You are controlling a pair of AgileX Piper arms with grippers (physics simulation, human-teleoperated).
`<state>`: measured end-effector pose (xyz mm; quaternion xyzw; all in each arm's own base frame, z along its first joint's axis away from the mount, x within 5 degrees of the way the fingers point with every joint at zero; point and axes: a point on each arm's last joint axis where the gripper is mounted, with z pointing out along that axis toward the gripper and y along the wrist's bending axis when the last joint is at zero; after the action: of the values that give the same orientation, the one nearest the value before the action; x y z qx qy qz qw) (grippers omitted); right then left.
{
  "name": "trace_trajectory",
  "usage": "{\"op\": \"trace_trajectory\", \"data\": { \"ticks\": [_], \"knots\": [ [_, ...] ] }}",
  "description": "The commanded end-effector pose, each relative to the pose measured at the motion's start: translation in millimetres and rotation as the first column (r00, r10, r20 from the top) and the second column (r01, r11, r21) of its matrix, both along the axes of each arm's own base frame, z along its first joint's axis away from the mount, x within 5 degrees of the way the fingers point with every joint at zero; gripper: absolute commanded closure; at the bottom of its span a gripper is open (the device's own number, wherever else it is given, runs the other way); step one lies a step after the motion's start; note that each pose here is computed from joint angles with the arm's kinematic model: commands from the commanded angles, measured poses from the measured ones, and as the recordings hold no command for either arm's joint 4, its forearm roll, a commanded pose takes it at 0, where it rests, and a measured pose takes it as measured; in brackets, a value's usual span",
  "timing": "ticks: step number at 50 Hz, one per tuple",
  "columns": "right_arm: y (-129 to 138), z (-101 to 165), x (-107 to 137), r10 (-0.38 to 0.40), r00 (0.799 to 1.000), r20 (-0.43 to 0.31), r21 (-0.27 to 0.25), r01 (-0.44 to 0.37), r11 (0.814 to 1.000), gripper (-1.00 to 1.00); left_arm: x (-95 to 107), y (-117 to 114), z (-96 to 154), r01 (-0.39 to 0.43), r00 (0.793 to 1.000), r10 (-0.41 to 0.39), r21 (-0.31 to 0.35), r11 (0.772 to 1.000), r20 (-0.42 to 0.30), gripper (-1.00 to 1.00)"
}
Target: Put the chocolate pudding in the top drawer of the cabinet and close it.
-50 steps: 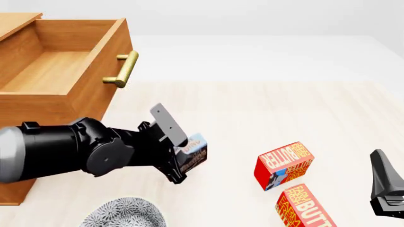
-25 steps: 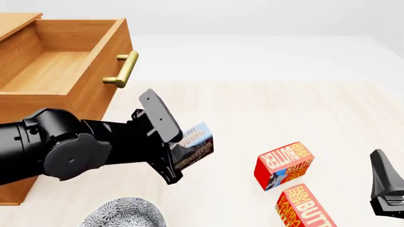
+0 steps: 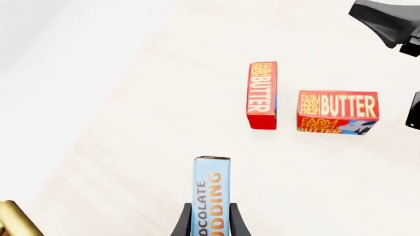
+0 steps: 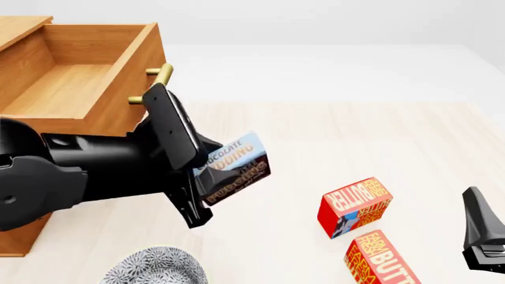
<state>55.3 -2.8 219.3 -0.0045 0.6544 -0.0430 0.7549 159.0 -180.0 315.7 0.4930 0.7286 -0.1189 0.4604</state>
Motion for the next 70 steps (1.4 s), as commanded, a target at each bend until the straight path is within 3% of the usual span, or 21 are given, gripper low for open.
{"op": "trace_trajectory", "data": {
  "ticks": [1, 8, 17, 35, 42, 44, 46, 51, 56, 65, 70],
  "knots": [
    [0.5, -1.2, 0.2, 0.011, 1.000, -0.010, 0.013, -0.010, 1.000, -1.00, -10.6, 14.2, 19.2, 0.011, 0.998, -0.010, -0.026, 1.000, 0.062, 1.00],
    [0.5, -1.2, 0.2, 0.011, 1.000, -0.010, 0.013, -0.010, 1.000, -1.00, -16.2, 18.7, 28.7, 0.032, 0.996, -0.030, -0.019, 0.999, 0.090, 1.00],
    [0.5, -1.1, 0.2, 0.011, 1.000, -0.010, 0.014, -0.010, 1.000, -1.00, -25.8, 36.7, 58.3, 0.030, 0.988, -0.026, -0.028, 0.999, 0.153, 1.00],
    [0.5, -1.1, 0.2, 0.010, 1.000, -0.010, 0.014, -0.010, 1.000, -1.00, -36.3, 70.7, 97.7, -0.043, 0.972, 0.052, -0.048, 0.998, 0.231, 1.00],
    [0.5, -1.2, 0.2, 0.010, 1.000, -0.010, 0.014, -0.010, 1.000, -1.00, -41.4, 84.5, 112.8, -0.081, 0.960, 0.094, -0.061, 0.995, 0.264, 1.00],
    [0.5, -1.2, 0.2, 0.010, 1.000, -0.010, 0.014, -0.010, 1.000, -1.00, -45.7, 94.4, 118.0, -0.108, 0.948, 0.124, -0.070, 0.992, 0.293, 1.00],
    [0.5, -1.1, 0.2, 0.010, 1.000, -0.010, 0.014, -0.010, 1.000, -1.00, -44.4, 93.5, 123.1, -0.117, 0.951, 0.137, -0.086, 0.989, 0.278, 1.00],
    [0.5, -1.1, 0.2, 0.011, 1.000, -0.010, 0.013, -0.010, 1.000, -1.00, -53.4, 107.5, 139.7, -0.157, 0.935, 0.182, -0.105, 0.982, 0.303, 1.00],
    [0.5, -1.1, 0.2, 0.011, 1.000, -0.010, 0.013, -0.010, 1.000, -1.00, -64.0, 119.2, 146.9, -0.173, 0.919, 0.194, -0.090, 0.981, 0.344, 1.00],
    [0.5, -1.2, 0.2, 0.011, 1.000, -0.010, 0.014, -0.011, 1.000, -1.00, -65.1, 126.2, 163.4, -0.226, 0.908, 0.248, -0.104, 0.969, 0.338, 1.00],
    [0.5, -1.2, 0.2, 0.010, 1.000, -0.010, 0.014, -0.010, 1.000, -1.00, -68.0, 135.0, 174.1, -0.282, 0.888, 0.302, -0.109, 0.953, 0.346, 1.00]
  ]
}}
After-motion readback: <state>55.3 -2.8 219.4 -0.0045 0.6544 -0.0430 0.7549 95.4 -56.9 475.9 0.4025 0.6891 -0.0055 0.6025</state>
